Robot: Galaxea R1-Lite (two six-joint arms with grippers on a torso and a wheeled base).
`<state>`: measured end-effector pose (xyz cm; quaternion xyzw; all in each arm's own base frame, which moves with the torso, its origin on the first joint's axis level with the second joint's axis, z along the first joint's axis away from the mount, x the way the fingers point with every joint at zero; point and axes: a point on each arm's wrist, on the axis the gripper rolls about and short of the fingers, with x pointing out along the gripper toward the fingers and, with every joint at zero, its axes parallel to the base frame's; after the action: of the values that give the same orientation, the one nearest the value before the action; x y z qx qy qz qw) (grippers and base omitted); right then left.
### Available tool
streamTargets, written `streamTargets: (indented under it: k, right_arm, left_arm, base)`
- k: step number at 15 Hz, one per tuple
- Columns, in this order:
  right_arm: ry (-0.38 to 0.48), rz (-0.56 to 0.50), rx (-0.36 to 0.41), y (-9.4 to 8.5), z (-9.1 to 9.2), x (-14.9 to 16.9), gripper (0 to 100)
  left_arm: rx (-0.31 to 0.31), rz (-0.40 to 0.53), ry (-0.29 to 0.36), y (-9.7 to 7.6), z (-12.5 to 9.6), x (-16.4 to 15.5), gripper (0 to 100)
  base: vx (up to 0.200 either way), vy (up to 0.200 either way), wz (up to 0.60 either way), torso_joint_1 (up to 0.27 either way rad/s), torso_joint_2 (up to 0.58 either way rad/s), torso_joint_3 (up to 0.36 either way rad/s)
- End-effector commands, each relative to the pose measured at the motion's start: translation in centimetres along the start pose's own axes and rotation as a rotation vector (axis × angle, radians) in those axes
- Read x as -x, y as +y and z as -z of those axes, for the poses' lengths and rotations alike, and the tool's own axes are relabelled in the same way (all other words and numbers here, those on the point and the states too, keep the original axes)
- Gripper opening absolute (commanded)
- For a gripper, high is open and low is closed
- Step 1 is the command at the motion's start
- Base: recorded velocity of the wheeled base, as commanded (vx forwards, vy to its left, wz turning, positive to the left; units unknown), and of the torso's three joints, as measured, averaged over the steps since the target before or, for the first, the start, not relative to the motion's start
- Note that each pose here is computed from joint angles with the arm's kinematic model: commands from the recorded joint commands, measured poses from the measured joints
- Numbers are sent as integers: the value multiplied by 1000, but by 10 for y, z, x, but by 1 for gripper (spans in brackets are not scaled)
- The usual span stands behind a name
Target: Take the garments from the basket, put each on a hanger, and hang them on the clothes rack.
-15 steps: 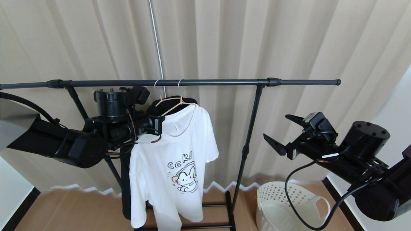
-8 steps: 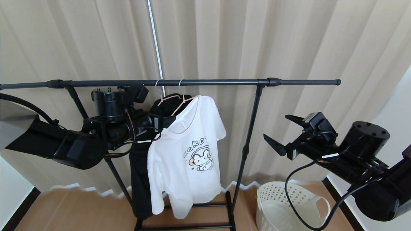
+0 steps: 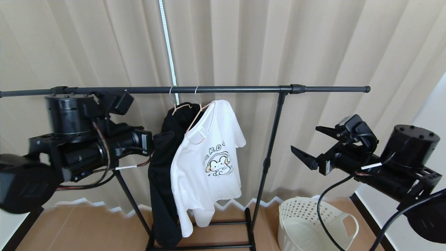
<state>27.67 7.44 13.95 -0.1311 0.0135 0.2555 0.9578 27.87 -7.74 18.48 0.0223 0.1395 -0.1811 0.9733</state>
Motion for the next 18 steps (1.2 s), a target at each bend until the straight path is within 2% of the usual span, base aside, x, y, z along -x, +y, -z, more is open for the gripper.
streamTargets:
  k: [1, 4, 6, 7, 8, 9, 10, 11, 12, 13, 14, 15, 16, 17, 18]
  right_arm:
    - [-71, -2, -29, 8, -86, 85, 100]
    - [-38, -30, -35, 24, -93, 128, 100]
    - [19, 49, -42, 41, -59, 164, 100]
    - [60, 72, -46, 52, -30, 187, 100]
    - [74, 79, -45, 57, -17, 197, 100]
    - [78, 100, -40, 68, 12, 223, 100]
    - [51, 125, -37, 73, 24, 237, 100]
    - [72, 171, -39, 79, 38, 257, 100]
    - [101, 181, -41, 85, 53, 270, 100]
    - [131, 180, -45, 90, 66, 281, 100]
    - [122, 203, -48, 91, 65, 285, 100]
    - [107, 273, -55, 93, 64, 289, 100]
    - [115, 320, -61, 94, 64, 289, 100]
    - [127, 408, -74, 95, 63, 289, 100]
    - [128, 466, -77, 98, 63, 290, 100]
  left_arm:
    - [-4, -16, -56, -7, 18, 91, 100]
    - [-12, -24, -86, -11, 39, 131, 100]
    - [-23, -27, -102, -15, 67, 162, 100]
    - [-46, -28, -104, -18, 87, 179, 100]
    - [-55, -29, -104, -19, 95, 184, 100]
    - [-62, -30, -103, -21, 118, 198, 100]
    - [-67, -32, -130, -22, 124, 205, 100]
    - [-29, -30, -48, -24, 143, 218, 100]
    - [-15, -22, 2, -27, 159, 230, 100]
    - [-16, -11, 80, -29, 181, 241, 100]
    - [-24, -11, 83, -29, 183, 245, 100]
    - [-21, -27, 46, -29, 183, 248, 100]
    - [-10, -66, 42, -29, 183, 248, 100]
    - [3, -188, 30, -29, 184, 249, 100]
    - [3, -261, -14, -30, 185, 252, 100]
  base:
    - [0, 0, 0, 0, 0, 0]
    - [0, 0, 0, 0, 0, 0]
    - [0, 0, 0, 0, 0, 0]
    - [0, 0, 0, 0, 0, 0]
    - [0, 0, 0, 0, 0, 0]
    - [0, 0, 0, 0, 0, 0]
    - [0, 0, 0, 0, 0, 0]
    - [0, 0, 0, 0, 0, 0]
    - [0, 0, 0, 0, 0, 0]
    - [0, 0, 0, 0, 0, 0]
    - [0, 0, 0, 0, 0, 0]
    - [0, 0, 0, 0, 0, 0]
    - [0, 0, 0, 0, 0, 0]
    - [0, 0, 0, 0, 0, 0]
    - [0, 0, 0, 0, 0, 0]
